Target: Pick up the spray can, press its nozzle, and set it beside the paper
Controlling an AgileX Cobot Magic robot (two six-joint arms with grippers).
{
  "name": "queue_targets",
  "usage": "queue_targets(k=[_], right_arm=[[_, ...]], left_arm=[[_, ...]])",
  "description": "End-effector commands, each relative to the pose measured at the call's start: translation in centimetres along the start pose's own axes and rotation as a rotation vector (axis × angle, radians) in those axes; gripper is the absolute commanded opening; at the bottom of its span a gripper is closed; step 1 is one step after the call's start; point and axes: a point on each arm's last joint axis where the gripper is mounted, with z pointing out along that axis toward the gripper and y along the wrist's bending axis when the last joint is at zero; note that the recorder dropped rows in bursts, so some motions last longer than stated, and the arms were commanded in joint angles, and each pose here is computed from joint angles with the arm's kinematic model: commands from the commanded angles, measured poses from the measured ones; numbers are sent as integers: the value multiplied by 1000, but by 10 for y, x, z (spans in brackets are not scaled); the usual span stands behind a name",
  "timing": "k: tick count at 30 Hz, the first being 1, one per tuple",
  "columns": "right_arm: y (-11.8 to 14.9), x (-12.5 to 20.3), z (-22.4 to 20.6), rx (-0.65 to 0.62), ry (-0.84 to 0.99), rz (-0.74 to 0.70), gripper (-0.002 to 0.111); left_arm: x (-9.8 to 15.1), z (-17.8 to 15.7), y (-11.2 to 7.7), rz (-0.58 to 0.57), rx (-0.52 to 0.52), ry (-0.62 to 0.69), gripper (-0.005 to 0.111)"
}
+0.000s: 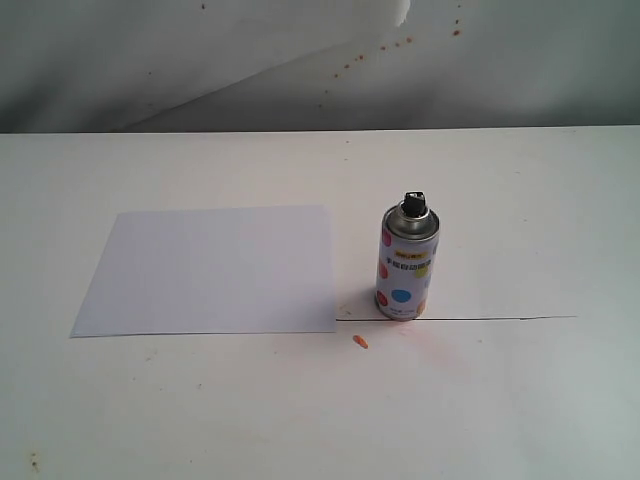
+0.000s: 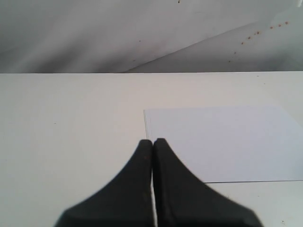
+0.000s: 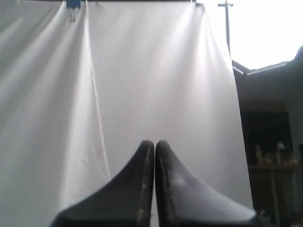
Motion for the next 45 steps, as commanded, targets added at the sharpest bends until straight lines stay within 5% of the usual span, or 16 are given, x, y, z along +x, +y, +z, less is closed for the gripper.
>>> queue_targets(k=[1,5,11,15,19,27,37,45], right_arm=[[-2,-30,9,11,-34,31,1],[-3,-98,48,12,-82,33,1],[0,-126,162,-29,9,-87,1],[2,-82,255,-40,98,-74,1],[4,-25,290,-47,190,-41,1],[5,89,302,-56,528,-38,1],[7,110,298,-53,619,-12,1],[10,149,224,-67,572,32,1]], left_arm=[[0,0,0,-4,-3,-13,0],[0,0,0,-7,-3,-13,0],[0,0,0,-7,-3,-13,0],[0,0,0,-3,-3,-13,0],[0,0,0,-3,-3,-13,0],[0,0,0,-6,-3,-13,0],[0,0,0,-4,-3,-13,0],[0,0,0,-6,-3,-13,0]])
